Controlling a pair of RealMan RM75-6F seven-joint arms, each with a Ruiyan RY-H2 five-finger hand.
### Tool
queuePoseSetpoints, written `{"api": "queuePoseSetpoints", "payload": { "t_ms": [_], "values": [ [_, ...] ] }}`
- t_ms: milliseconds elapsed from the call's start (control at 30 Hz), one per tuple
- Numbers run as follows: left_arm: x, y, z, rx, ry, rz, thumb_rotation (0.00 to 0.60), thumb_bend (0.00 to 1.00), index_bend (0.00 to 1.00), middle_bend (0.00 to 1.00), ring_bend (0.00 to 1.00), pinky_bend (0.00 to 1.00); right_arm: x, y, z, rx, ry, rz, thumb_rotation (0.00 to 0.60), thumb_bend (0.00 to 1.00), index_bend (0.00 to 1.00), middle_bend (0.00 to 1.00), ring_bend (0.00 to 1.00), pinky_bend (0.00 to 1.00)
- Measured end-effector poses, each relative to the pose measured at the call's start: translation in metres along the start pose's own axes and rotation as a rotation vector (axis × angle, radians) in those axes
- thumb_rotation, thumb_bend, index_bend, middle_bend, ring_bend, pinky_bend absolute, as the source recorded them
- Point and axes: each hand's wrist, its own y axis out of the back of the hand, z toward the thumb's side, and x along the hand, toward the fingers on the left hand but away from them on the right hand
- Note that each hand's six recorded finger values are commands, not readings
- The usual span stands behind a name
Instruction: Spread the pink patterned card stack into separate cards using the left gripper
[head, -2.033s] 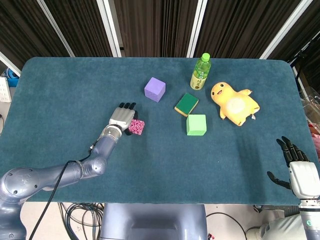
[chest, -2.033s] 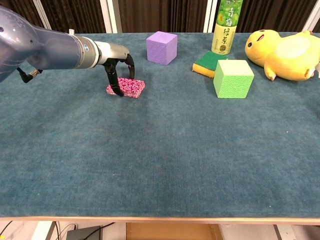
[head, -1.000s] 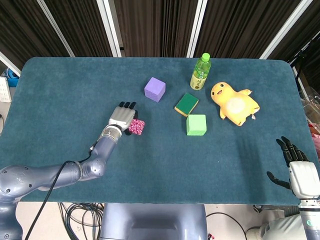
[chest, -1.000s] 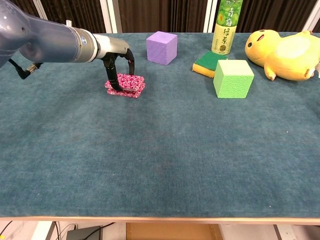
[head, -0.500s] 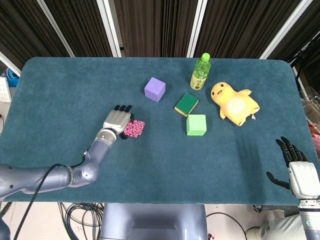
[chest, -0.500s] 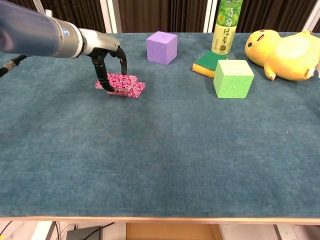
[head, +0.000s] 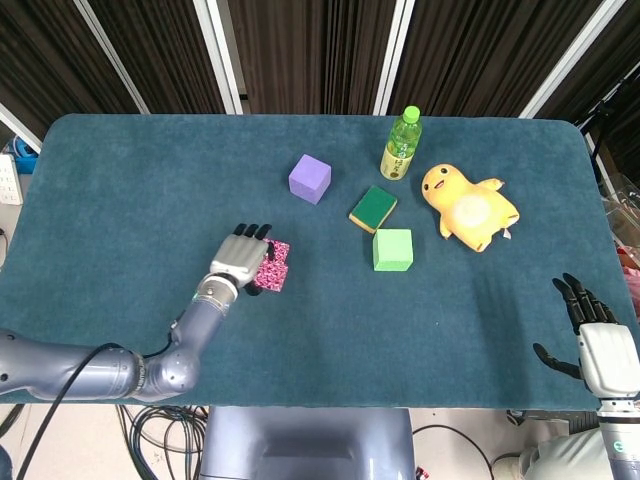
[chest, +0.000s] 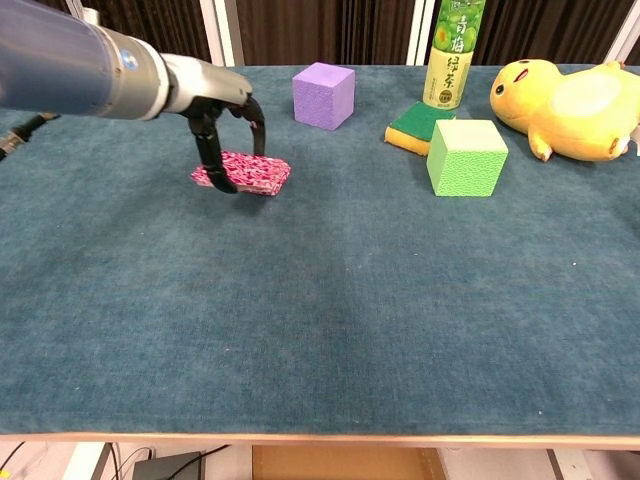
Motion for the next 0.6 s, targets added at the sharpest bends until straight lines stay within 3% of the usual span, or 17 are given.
{"api": "queuePoseSetpoints", "payload": {
  "t_ms": [600],
  "values": [
    [0.028,-0.011,0.044,0.028,0.017,0.004,0.6,0.31,0.54,0.11,0.0,0.0,-0.001,0.0,0.0,-0.004,-0.002,0.001,0.6,0.2,0.07,0.05,0.13,0.24]
  ]
}}
